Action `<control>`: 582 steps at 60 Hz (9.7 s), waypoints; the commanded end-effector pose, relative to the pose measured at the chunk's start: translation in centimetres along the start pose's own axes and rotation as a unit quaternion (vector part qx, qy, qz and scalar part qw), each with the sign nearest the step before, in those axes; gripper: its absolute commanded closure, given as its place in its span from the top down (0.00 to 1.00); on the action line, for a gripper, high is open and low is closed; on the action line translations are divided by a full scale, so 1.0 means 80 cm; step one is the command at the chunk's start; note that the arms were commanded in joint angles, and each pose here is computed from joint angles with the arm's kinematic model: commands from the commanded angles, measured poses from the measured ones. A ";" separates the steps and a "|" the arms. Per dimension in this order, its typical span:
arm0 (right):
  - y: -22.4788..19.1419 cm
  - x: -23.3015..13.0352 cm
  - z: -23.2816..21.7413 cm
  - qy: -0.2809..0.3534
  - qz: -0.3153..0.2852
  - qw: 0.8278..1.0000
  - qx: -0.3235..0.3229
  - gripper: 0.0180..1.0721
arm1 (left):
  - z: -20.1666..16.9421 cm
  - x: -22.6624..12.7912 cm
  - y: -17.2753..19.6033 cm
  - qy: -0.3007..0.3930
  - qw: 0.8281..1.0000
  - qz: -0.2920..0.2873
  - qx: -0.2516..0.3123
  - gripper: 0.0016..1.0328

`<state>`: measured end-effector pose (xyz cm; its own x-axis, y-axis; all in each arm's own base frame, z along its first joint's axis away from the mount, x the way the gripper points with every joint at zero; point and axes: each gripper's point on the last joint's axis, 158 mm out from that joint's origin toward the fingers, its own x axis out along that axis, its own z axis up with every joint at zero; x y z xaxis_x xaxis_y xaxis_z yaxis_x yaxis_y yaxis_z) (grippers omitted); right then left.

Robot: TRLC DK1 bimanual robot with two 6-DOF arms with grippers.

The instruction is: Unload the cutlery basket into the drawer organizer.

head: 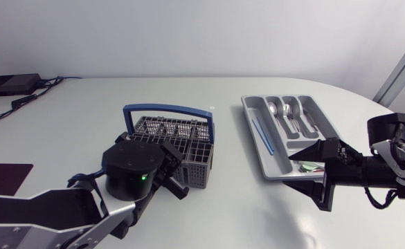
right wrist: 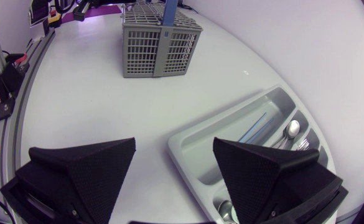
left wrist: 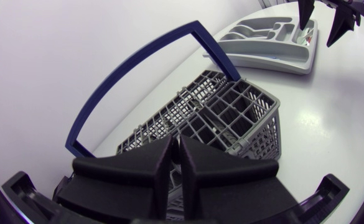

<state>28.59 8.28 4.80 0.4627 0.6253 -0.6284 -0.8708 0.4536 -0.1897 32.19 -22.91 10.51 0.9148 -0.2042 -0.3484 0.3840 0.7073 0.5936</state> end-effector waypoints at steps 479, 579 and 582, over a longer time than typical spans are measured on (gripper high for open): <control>-0.049 0.006 0.060 0.032 0.016 0.992 -0.117 0.76 | -0.069 -0.020 0.216 0.067 0.970 -0.039 -0.231 0.92; 0.003 0.178 0.169 -0.023 -0.001 0.997 -0.075 0.09 | -0.133 0.049 0.094 0.160 0.952 -0.168 -0.202 0.92; 0.002 0.179 0.169 -0.023 -0.003 0.997 -0.076 0.09 | -0.130 0.052 0.096 0.158 0.952 -0.167 -0.202 0.92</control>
<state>37.70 24.18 5.41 0.4933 0.6133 -0.6168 -0.8690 0.3788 -0.3183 36.88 -9.44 5.44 0.6478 -0.2435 -0.7219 0.4755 0.8696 0.1333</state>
